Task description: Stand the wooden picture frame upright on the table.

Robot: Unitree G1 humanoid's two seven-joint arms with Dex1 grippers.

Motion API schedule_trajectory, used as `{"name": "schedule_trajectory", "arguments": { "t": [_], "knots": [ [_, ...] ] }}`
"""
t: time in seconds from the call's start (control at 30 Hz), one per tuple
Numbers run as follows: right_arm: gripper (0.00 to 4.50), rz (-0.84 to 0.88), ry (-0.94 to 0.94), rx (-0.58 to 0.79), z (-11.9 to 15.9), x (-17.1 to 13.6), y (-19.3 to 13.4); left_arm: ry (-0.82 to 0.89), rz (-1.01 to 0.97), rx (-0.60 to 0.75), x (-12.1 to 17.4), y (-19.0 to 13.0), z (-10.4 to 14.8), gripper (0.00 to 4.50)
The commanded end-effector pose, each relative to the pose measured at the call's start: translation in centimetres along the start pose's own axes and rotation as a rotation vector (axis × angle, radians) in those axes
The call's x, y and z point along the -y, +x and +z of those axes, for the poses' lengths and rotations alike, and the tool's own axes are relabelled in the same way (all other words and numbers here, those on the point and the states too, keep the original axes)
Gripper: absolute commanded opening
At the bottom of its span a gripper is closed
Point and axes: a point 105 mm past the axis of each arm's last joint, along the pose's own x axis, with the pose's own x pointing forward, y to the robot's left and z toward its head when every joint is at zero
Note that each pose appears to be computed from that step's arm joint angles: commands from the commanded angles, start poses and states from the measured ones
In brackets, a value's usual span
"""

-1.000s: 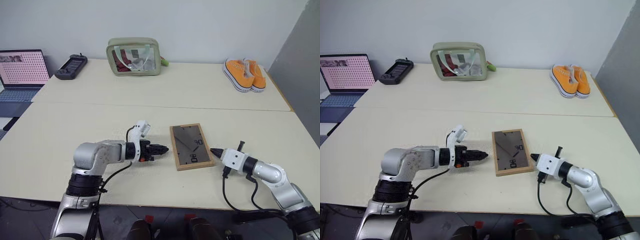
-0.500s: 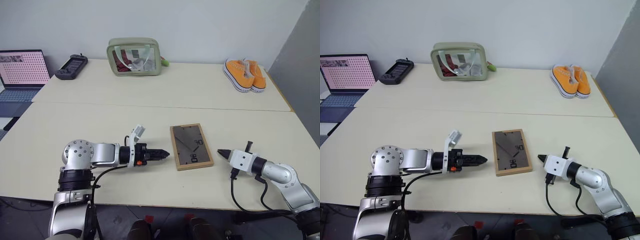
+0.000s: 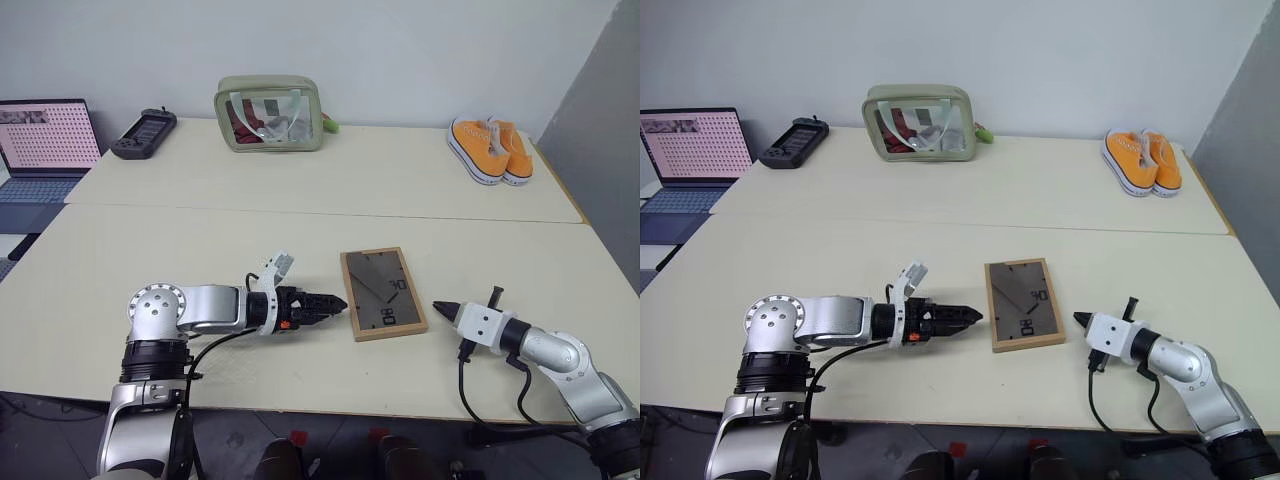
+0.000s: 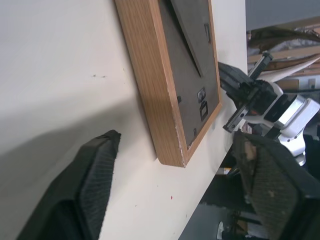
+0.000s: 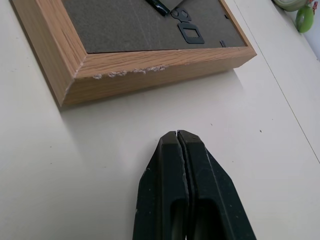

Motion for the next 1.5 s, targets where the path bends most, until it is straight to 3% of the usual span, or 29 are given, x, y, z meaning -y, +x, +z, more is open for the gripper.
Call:
{"name": "schedule_trajectory", "arguments": {
  "t": [0.03, 0.3, 0.6, 1.5],
  "knots": [
    [0.0, -0.014, -0.039, 0.006, 0.2, 0.7, -0.3, -0.047, 0.022, 0.008, -0.4, 0.4, -0.3, 4.46],
    [0.0, -0.011, -0.003, 0.019, 0.6, -0.2, 0.7, -0.101, 0.048, 0.013, -0.6, 1.5, -0.6, 4.46],
    [0.0, -0.029, 0.051, 0.094, 3.3, -1.3, 2.5, -0.105, 0.044, -0.011, -0.1, 2.2, -1.0, 4.46],
    [0.0, -0.075, 0.136, 0.126, 5.5, -1.3, 4.2, -0.14, 0.042, 0.016, -0.1, 1.8, -0.4, 4.46]
  ]
}}
